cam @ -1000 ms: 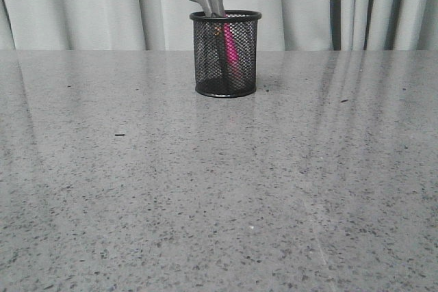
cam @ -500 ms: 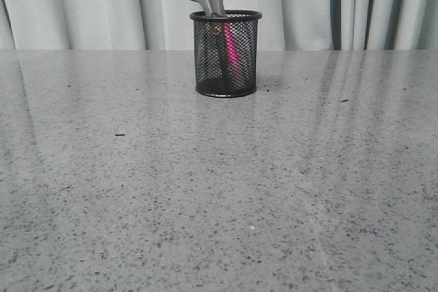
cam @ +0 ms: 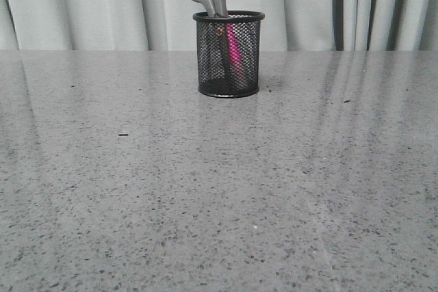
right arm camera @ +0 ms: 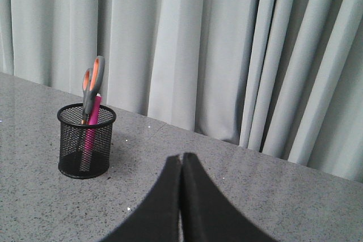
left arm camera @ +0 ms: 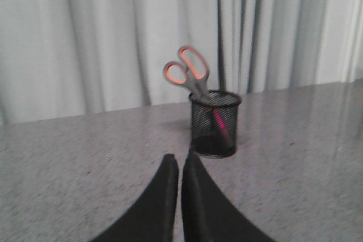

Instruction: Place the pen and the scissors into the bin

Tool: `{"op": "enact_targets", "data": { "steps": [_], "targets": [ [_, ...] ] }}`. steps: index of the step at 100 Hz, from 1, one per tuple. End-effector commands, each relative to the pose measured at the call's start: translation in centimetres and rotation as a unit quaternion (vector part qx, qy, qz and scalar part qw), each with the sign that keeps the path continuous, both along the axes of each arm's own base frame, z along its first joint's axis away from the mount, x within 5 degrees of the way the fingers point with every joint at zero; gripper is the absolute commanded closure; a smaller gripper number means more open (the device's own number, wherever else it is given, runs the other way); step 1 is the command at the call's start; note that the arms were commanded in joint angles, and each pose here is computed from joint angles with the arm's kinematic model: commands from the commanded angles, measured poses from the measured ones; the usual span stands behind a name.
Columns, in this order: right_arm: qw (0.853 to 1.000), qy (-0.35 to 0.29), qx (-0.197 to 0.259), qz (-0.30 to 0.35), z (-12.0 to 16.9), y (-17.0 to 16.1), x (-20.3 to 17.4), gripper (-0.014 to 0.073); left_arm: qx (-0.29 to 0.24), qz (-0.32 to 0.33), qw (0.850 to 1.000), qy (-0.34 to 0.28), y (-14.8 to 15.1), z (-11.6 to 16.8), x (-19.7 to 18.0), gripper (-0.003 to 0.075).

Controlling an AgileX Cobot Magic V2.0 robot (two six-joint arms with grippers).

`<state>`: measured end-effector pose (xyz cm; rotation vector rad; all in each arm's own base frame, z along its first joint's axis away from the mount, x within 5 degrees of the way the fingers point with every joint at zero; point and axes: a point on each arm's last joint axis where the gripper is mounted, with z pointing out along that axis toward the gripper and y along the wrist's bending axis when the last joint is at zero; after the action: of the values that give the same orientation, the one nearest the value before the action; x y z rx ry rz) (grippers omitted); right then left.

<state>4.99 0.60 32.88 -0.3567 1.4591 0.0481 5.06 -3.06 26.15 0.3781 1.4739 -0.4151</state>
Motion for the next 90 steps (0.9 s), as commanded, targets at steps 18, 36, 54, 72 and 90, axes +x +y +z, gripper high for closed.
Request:
{"op": "enact_targets", "data": {
  "steps": [18,36,54,72,90],
  "targets": [
    [0.999,-0.036,0.002,0.012,1.3,0.2,-0.2,0.0668,0.000,0.137,0.991,-0.013,1.8,-3.4,-0.1,0.0740],
    [0.999,-0.035,0.002,0.012,1.3,0.2,-0.2,0.0668,0.018,0.181,0.983,0.032,2.2,-6.3,0.4,0.0740],
    [0.999,-0.036,0.002,0.012,1.3,0.2,-0.2,0.0668,0.040,0.168,0.979,0.107,2.0,-7.9,0.2,0.0740],
    [0.999,-0.037,0.002,0.013,1.3,0.2,-0.2,0.0668,0.038,0.166,0.979,0.111,1.9,-8.0,0.2,0.0740],
    [0.999,-0.037,0.002,0.013,1.3,0.2,-0.2,0.0668,0.038,0.166,0.979,0.111,1.9,-8.0,0.2,0.0740]
  ]
}}
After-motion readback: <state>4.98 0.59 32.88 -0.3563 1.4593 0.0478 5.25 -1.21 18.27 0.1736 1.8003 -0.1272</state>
